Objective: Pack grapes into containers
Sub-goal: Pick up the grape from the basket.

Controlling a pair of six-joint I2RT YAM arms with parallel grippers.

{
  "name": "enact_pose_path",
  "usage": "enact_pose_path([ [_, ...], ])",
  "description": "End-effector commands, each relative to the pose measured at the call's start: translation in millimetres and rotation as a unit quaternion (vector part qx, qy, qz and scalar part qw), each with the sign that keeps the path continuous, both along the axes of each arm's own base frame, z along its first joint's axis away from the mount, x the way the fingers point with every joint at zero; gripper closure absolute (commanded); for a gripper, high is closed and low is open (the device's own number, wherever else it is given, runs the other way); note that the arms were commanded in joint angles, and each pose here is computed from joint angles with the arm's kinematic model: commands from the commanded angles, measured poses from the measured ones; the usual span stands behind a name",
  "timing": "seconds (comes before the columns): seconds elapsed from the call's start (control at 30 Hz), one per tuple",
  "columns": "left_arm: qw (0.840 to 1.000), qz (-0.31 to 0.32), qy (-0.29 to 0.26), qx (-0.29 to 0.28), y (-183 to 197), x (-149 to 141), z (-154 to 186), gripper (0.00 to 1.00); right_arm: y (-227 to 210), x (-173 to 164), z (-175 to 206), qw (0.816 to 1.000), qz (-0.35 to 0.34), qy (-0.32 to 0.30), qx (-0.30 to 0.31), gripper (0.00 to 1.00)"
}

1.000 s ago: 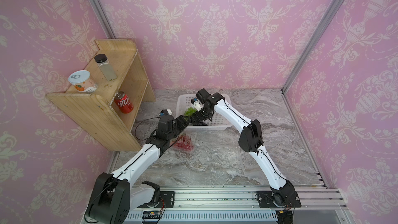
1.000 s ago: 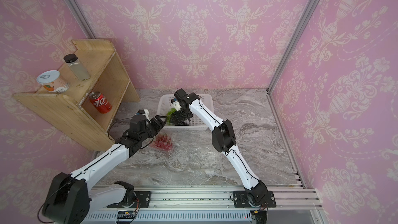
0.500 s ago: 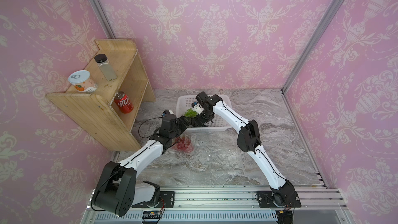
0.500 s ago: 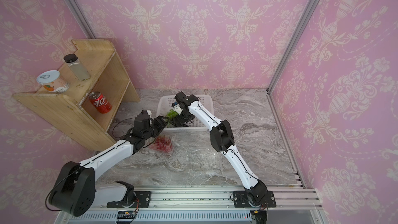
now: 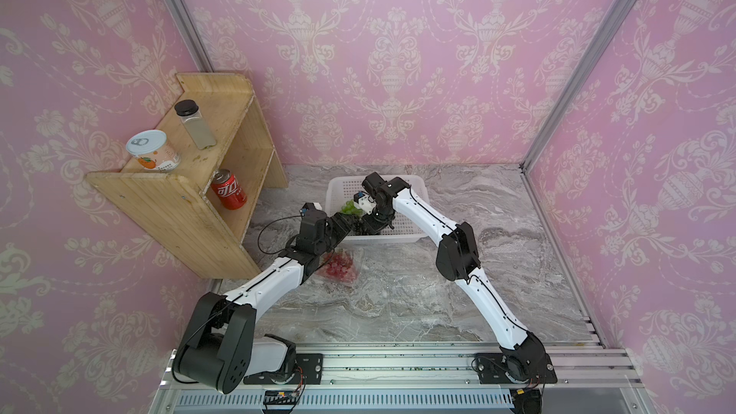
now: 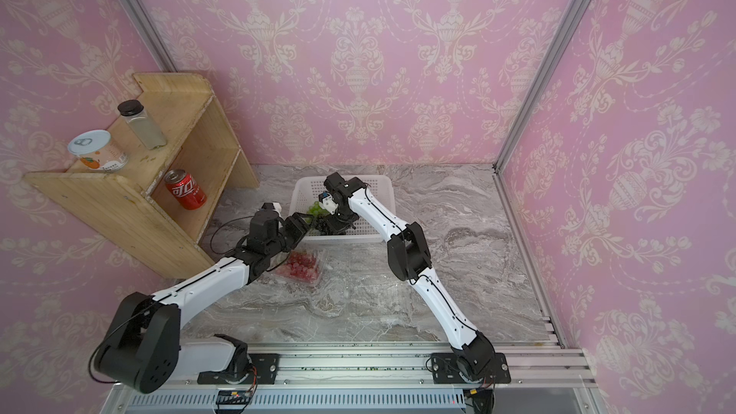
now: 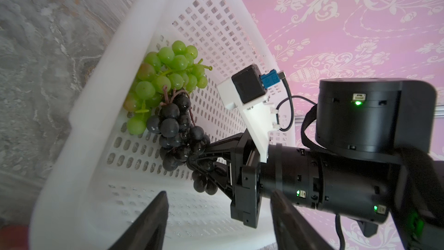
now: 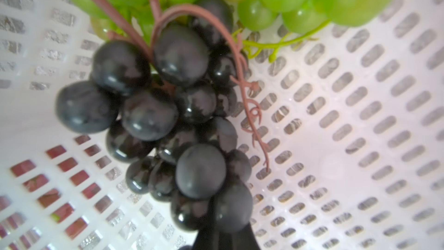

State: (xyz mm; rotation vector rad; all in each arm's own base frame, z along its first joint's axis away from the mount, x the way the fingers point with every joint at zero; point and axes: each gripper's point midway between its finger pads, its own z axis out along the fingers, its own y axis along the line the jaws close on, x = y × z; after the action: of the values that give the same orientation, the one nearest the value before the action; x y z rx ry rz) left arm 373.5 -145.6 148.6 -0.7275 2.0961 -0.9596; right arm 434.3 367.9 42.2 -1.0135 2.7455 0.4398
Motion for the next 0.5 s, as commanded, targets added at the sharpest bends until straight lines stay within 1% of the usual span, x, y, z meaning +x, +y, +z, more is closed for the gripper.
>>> enact_pose_path([
  [0.0,1.000,0.006,-0.012,-0.005,2,6,7,0.32,-1,11,22,0.999,-0.029,-0.010,0.031,1.00],
  [0.1,1.000,0.005,-0.015,-0.005,2,6,9,0.32,-4,23,48,0.996,-0.052,-0.028,0.061,1.00],
  [0.23,1.000,0.004,-0.020,-0.007,1,6,13,0.32,-7,29,93,0.992,-0.062,-0.054,0.098,1.00],
  [0.33,1.000,0.003,-0.025,-0.009,1,7,16,0.32,-10,28,124,0.989,-0.065,-0.075,0.113,1.00],
  [0.47,0.999,0.000,-0.033,-0.010,-1,7,22,0.32,-20,22,158,0.986,-0.071,-0.099,0.115,1.00],
])
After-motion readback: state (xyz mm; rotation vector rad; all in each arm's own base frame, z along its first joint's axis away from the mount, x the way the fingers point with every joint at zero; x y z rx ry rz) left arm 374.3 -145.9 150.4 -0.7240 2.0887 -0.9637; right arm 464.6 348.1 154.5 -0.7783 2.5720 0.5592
